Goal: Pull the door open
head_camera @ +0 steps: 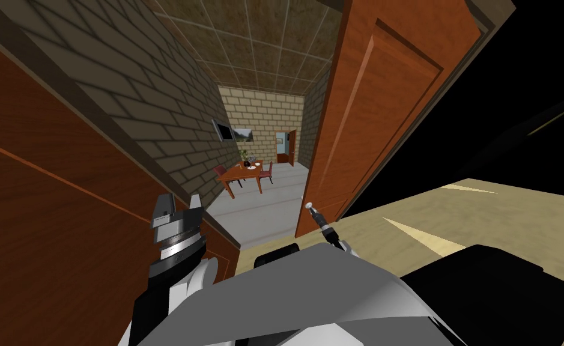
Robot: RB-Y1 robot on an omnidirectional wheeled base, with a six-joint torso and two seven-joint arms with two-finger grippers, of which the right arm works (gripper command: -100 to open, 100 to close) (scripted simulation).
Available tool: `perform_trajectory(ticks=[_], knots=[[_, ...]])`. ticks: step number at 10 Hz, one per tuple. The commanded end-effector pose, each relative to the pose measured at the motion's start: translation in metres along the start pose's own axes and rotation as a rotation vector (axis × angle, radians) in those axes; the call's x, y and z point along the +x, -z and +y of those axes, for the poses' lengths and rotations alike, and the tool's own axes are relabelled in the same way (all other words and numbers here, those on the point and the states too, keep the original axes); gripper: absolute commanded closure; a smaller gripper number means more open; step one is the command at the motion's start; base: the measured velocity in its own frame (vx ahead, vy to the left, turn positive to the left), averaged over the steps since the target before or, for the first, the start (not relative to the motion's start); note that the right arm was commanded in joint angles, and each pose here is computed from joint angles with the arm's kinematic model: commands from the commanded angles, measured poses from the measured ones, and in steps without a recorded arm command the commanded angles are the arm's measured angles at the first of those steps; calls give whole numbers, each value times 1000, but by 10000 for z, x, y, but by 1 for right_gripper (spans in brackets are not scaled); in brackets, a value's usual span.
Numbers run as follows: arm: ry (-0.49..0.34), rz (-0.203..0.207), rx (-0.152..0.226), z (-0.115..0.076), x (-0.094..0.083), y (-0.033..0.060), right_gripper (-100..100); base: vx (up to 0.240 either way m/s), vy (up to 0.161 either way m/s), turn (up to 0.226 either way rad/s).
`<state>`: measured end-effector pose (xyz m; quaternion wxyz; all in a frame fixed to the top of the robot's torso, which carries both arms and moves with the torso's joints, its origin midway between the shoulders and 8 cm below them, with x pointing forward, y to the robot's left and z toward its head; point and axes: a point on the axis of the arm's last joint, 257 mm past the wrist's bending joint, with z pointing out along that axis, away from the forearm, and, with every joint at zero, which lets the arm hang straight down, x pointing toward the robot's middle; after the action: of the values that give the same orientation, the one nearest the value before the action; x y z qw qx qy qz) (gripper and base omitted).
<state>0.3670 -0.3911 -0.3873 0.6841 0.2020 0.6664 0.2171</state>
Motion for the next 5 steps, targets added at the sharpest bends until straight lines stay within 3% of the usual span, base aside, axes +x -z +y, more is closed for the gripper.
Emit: perform_trajectory(ticks=[1, 5], knots=[[-70, 16, -6, 67, 125, -3, 100, -30, -12, 20], [-118, 16, -8, 81, 136, -28, 100, -24, -6, 8]])
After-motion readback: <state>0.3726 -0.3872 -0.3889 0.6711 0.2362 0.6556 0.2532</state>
